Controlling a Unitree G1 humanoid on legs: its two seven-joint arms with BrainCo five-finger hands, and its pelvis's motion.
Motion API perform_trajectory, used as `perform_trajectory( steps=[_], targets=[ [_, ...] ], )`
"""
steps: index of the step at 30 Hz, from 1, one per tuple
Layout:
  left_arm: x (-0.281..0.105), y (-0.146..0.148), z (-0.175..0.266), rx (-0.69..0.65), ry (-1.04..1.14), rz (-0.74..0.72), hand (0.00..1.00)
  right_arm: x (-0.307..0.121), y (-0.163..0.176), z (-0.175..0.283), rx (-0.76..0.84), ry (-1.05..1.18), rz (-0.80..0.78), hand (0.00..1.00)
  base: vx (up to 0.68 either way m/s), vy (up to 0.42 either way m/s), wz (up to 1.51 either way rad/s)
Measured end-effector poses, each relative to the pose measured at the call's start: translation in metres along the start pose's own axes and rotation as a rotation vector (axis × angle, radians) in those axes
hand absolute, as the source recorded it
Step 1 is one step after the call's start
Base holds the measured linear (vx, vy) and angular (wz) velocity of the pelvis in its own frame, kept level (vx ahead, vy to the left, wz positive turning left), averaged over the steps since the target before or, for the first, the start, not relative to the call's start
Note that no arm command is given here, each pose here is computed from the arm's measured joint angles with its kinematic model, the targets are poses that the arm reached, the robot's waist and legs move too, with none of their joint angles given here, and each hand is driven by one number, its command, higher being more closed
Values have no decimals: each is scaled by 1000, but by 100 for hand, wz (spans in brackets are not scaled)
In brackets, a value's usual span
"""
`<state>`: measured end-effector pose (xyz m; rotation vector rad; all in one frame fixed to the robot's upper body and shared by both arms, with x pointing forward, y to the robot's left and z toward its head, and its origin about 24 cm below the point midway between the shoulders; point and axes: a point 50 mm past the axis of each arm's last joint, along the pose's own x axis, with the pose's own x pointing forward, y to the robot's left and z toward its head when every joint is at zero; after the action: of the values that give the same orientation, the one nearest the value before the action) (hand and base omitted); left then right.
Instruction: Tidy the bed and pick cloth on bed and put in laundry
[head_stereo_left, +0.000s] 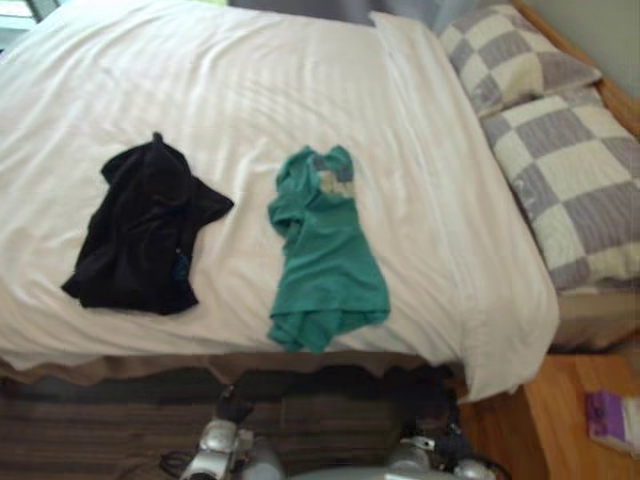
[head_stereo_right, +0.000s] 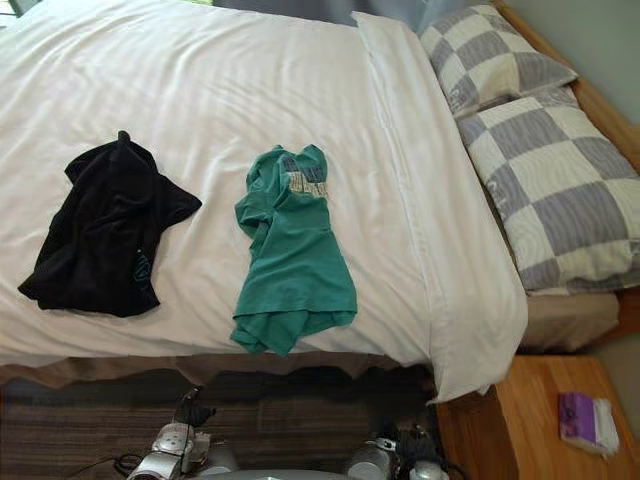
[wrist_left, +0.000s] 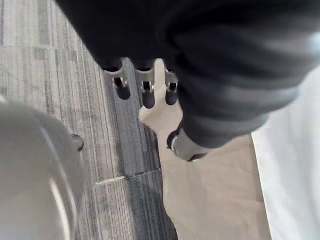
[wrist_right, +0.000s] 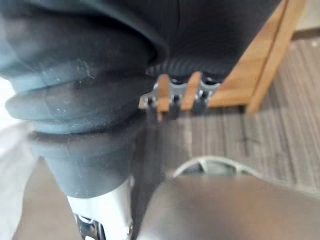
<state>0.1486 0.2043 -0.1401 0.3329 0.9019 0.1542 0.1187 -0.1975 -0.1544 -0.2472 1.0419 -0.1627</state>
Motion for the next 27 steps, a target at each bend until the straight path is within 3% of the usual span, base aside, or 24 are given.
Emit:
perform_trajectory(
  steps=[13,20,24,27],
  targets=[
    [-9,-46,10,-64,-14,-123,0,4,0,29,18,-98,1,0,-85,85,18],
    [-8,-35,2,-116,8,-86,0,3,-8,21,129,-61,-36,0,-20,332,-25],
    [-6,-35,6,-29,-9,-129,0,4,-18,15,137,-40,-61,0,75,636,8],
    [3,-13,16,133,-52,-111,0,1,10,8,178,7,15,0,63,551,6]
  ],
)
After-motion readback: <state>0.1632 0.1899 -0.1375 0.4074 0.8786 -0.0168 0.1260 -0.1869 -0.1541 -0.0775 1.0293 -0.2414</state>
